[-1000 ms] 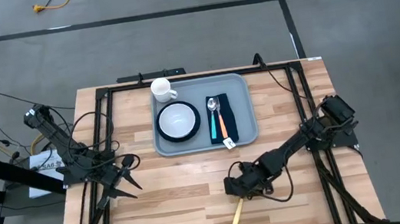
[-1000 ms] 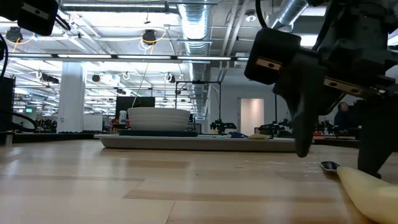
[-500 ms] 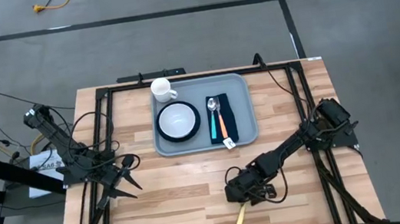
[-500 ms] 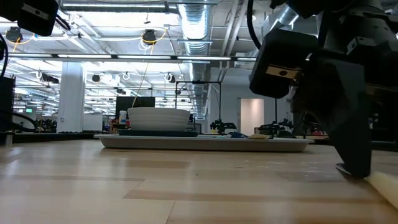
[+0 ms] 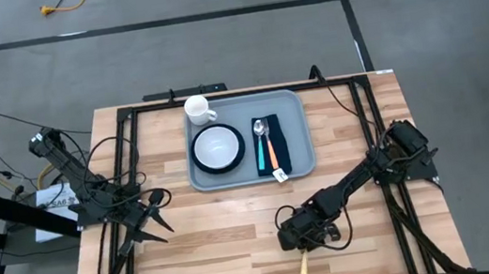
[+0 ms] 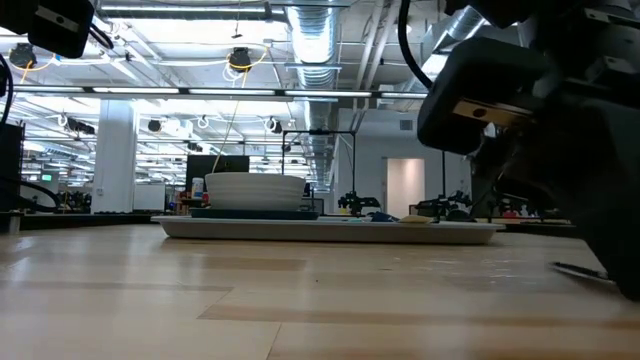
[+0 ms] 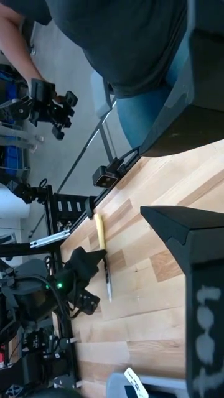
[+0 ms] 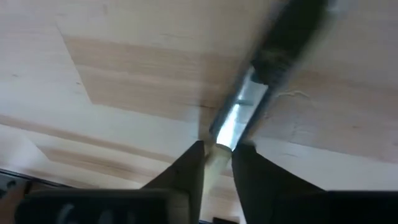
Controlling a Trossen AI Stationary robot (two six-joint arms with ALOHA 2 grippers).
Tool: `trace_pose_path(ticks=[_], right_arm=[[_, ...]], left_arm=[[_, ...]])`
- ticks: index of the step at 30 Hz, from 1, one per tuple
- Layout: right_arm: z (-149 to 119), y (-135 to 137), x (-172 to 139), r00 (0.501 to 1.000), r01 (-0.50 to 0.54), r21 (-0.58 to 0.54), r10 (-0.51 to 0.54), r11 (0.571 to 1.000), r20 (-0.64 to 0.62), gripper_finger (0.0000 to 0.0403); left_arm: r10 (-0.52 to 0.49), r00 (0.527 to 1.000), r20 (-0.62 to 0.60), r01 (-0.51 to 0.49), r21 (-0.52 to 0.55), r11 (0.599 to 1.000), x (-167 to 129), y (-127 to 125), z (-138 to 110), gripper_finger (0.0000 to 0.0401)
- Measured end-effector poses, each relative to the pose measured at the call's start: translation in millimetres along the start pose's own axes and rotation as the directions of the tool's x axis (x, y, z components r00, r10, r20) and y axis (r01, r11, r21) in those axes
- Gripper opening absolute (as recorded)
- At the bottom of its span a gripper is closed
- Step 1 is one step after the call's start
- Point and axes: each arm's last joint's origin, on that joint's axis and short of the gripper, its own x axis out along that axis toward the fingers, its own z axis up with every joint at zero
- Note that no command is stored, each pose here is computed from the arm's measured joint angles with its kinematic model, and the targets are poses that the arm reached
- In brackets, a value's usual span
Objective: Set up tray
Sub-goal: Put the yellow knife on the dark blue napkin to the right of the orange fork
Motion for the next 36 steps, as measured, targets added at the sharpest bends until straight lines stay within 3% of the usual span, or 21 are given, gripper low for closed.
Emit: trace_pose_path(ticks=[7,20,26,36], right_arm=[[6.2,0.6,-2.2,1.0,0.012,-0.089,-0.011,0.996,0.009,0.0018],[7.9,2.3,-14.8,0.998,0.016,-0.108,-0.009,0.994,0.056,0.0018],[0.2,10.6,-36.4,0.988,0.002,-0.115,0.016,0.993,0.155,0.0017],[-11.6,5.7,-79.7,0.981,0.016,-0.095,0.002,0.995,0.195,0.0016]], left_arm=[[0.0,1.0,0.0,0.0,0.0,1.0,0.0,0.0,0.0,0.0126],[0.001,1.0,-0.005,-0.001,0.002,1.0,0.0,0.1,-0.5,0.0126],[0.007,1.0,-0.006,-0.007,0.002,1.0,0.0,0.2,-0.6,0.0126],[0.006,1.0,-0.009,-0.006,0.003,1.0,0.0,0.3,-0.9,0.0126]])
